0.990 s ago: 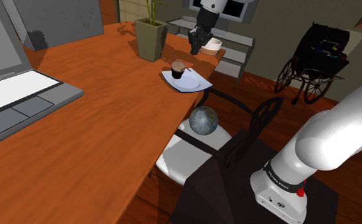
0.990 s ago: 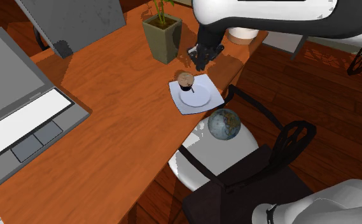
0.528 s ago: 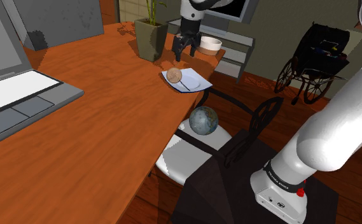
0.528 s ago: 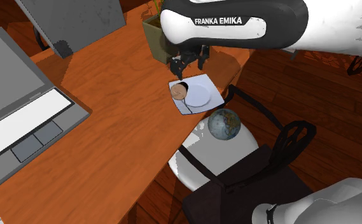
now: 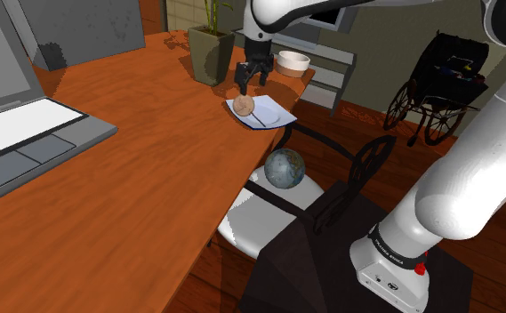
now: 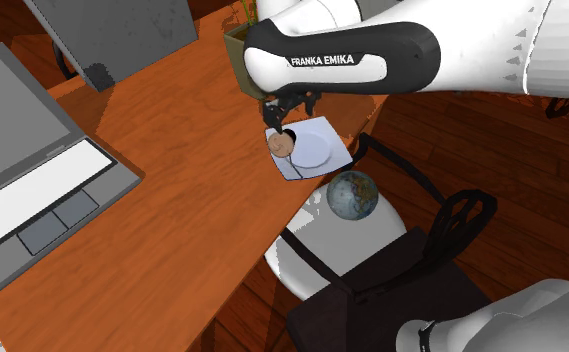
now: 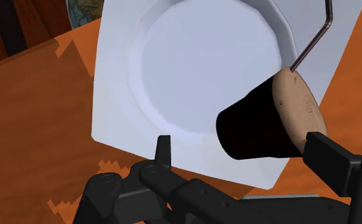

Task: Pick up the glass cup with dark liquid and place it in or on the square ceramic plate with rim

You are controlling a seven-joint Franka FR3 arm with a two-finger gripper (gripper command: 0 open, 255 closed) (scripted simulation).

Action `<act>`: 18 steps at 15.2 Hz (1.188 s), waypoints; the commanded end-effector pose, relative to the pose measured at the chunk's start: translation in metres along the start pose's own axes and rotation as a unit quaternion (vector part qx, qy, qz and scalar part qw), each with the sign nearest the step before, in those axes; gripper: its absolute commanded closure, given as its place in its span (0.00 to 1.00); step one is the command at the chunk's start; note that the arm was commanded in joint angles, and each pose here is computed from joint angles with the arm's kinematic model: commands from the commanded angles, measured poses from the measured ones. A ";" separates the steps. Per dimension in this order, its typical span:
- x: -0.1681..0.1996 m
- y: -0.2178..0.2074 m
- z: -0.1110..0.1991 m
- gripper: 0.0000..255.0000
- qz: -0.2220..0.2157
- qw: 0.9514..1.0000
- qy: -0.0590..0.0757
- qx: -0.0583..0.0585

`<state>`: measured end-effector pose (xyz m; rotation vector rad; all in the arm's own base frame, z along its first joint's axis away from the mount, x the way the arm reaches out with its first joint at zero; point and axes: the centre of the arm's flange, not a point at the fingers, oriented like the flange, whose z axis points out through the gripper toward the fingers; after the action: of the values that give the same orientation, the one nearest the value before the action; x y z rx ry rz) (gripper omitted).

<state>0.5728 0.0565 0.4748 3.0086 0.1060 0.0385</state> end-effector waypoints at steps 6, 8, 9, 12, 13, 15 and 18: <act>-0.002 0.000 0.021 0.00 0.001 1.000 -0.013 -0.001; -0.002 0.000 0.021 0.00 0.001 1.000 -0.013 -0.001; 0.000 0.001 0.019 1.00 0.001 1.000 -0.013 -0.001; 0.000 0.001 0.018 1.00 0.001 1.000 -0.014 -0.002; -0.002 0.000 0.019 1.00 0.000 1.000 -0.014 -0.001; -0.005 -0.002 0.019 1.00 0.001 1.000 -0.013 -0.001; -0.002 0.000 0.021 1.00 0.001 1.000 -0.013 -0.001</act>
<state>0.5713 0.0573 0.4747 3.0095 0.1073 0.0626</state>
